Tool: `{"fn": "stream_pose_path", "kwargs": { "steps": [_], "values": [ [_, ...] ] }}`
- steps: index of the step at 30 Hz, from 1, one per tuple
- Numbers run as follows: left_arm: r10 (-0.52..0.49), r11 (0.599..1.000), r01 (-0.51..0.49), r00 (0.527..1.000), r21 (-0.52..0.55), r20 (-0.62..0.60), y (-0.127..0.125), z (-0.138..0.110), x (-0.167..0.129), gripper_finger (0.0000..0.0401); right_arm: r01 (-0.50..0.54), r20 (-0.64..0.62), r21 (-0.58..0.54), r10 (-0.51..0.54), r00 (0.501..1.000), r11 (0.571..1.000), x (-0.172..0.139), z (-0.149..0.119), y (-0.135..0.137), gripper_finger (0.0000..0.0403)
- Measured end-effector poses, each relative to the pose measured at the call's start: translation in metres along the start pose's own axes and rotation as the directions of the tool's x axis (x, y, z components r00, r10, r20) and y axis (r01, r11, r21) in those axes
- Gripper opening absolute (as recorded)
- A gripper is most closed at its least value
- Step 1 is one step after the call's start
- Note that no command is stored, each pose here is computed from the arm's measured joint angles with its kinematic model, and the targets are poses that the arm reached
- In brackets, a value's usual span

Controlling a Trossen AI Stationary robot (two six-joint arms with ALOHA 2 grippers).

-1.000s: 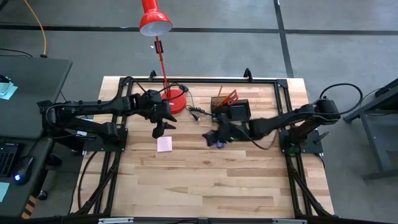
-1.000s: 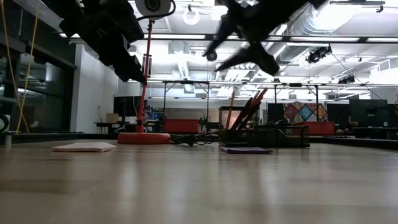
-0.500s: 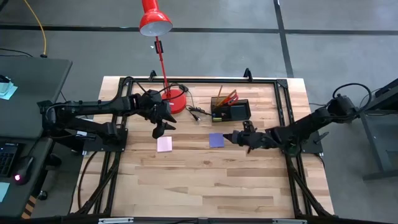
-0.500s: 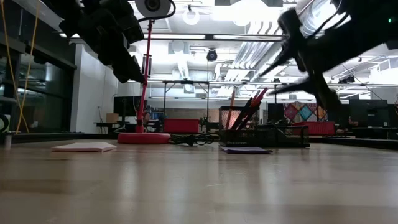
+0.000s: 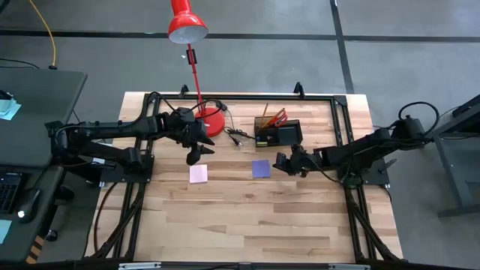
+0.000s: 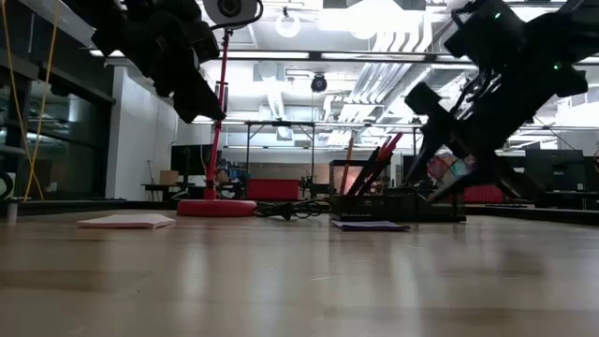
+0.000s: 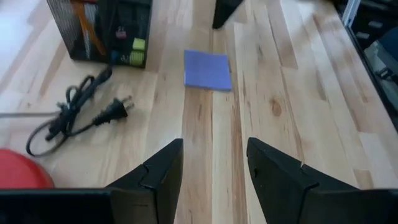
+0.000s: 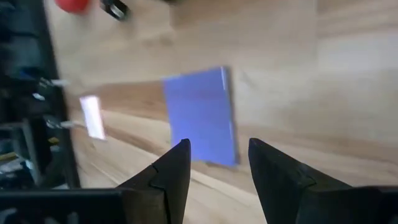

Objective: Pick and place office supplies into organizer
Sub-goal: Put the purple sticky notes into the black desk organizer

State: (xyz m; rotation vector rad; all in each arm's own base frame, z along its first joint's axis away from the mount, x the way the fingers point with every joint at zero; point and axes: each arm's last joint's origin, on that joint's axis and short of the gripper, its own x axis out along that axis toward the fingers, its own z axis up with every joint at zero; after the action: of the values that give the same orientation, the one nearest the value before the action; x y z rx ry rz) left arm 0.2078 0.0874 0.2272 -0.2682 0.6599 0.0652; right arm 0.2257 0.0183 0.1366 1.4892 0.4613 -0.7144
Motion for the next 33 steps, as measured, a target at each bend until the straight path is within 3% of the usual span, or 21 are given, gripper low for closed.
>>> {"fn": "stream_pose_path", "kwargs": {
  "steps": [6,12,23,33],
  "values": [
    [0.006,1.000,-0.006,0.999,-0.010,0.052,0.000,0.005,0.000,0.0166,0.122,-0.103,-0.013,-0.122,0.987,0.992,0.017,0.001,0.012,0.0154],
    [-0.005,1.000,0.005,0.999,-0.004,0.049,0.000,0.005,0.000,0.0166,0.224,-0.074,-0.094,-0.231,0.970,0.970,0.027,0.005,0.028,0.0154],
    [-0.024,1.000,0.024,0.999,0.001,0.030,-0.003,0.003,0.002,0.0166,0.262,-0.075,-0.123,-0.272,0.959,0.957,0.039,0.012,0.026,0.0154],
    [-0.038,0.999,0.038,0.999,-0.016,0.004,-0.002,0.001,0.006,0.0166,0.191,-0.072,-0.071,-0.196,0.978,0.979,0.052,0.017,0.031,0.0154]
  ]
}}
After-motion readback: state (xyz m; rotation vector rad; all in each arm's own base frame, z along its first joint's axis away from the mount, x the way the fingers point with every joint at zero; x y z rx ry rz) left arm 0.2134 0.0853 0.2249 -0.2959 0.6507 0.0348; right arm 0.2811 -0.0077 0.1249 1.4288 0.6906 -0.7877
